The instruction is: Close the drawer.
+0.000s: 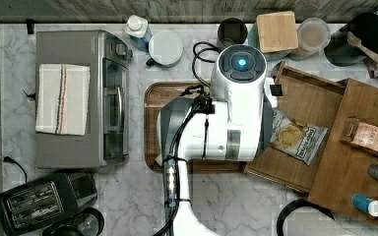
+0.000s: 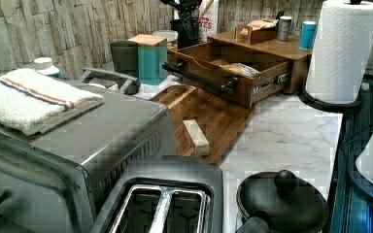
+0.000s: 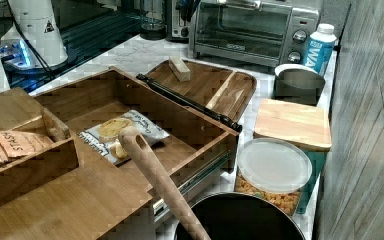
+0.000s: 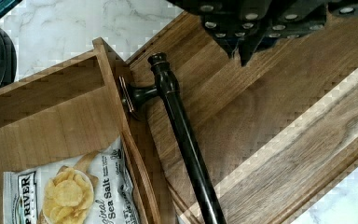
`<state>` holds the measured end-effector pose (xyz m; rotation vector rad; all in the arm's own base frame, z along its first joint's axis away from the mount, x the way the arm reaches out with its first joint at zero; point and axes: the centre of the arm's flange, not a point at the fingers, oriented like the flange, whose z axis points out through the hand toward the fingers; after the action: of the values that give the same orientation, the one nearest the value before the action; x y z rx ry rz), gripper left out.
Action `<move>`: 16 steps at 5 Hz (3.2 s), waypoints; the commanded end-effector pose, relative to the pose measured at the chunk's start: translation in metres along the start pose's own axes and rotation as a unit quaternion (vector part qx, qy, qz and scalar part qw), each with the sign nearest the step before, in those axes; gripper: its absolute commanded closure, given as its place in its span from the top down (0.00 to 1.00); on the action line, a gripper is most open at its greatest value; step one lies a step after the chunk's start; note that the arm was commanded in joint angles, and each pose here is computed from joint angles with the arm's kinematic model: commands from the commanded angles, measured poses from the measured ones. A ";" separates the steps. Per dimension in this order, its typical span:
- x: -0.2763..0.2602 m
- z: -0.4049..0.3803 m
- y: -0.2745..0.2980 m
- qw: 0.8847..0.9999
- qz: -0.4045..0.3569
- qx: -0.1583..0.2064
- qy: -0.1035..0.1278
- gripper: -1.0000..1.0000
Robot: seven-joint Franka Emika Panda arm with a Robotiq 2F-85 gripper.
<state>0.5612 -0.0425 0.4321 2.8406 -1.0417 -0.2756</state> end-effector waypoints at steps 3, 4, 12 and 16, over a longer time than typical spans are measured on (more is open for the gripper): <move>0.069 0.031 -0.040 0.997 -0.049 0.017 0.058 0.00; 0.075 0.039 -0.046 0.994 -0.052 0.032 0.091 0.00; 0.127 0.154 0.081 0.990 -0.069 0.109 0.051 0.00; 0.206 0.162 0.268 0.996 -0.084 0.024 0.013 0.00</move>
<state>0.5943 -0.2212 0.2841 3.0980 -0.5984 -0.0634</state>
